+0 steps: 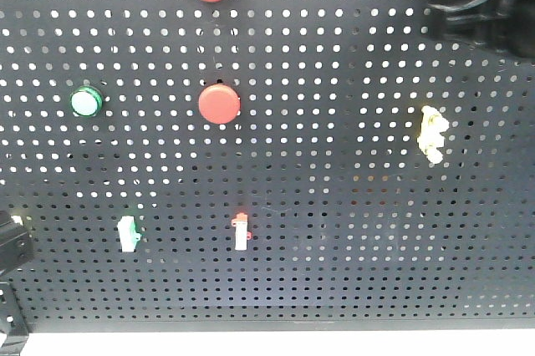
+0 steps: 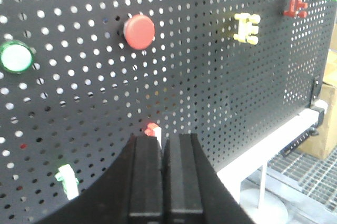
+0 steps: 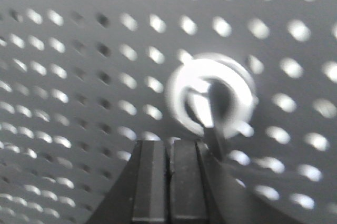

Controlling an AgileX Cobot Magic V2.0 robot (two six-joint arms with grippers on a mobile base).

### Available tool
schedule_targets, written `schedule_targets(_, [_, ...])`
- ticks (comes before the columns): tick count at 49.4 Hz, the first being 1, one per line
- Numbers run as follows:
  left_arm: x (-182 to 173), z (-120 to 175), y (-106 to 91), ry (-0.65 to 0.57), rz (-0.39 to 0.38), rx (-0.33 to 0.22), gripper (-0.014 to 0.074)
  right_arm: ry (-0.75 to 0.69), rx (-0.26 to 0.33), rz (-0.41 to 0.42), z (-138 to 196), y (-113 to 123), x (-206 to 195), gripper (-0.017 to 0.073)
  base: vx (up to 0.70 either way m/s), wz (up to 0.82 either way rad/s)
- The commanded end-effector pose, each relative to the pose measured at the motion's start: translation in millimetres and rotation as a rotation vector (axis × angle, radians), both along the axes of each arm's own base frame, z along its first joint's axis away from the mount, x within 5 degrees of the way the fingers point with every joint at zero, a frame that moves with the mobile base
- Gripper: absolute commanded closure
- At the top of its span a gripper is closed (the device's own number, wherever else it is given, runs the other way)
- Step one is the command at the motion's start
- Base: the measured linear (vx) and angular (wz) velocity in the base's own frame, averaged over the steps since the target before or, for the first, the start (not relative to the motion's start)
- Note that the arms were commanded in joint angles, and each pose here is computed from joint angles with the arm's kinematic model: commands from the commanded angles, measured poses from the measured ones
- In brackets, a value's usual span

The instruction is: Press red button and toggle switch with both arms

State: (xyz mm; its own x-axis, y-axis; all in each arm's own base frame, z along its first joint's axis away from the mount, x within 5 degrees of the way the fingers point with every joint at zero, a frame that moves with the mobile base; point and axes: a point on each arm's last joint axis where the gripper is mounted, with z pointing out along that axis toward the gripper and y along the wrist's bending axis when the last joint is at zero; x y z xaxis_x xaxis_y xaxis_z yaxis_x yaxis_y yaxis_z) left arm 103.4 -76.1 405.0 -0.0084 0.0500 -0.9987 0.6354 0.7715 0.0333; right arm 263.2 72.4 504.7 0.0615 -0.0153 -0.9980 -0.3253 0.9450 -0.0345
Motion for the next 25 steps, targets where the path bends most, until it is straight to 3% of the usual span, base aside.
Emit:
schedule_targets(1, [0,13,2.7,-0.045,0.025,-0.071,0.0592,-0.134,0.05,-0.05,26,-12,-14,0.0562,0.0,0.0])
schedule_targets(9, [0,13,2.5,-0.044,0.025,-0.07,0.0592,-0.122,0.046,-0.04,27,-12,-17,0.0562,0.0,0.0])
schedule_targets(17, [0,13,2.3,-0.041,0.022,-0.068,0.0592,-0.053,-0.008,-0.006,23,-11,-31,0.0562,0.0,0.0])
schedule_targets(25, [0,11,1.8,-0.035,0.016,-0.046,0.0592,-0.064,-0.053,-0.024,14,-18,-58,0.0562,0.0,0.0])
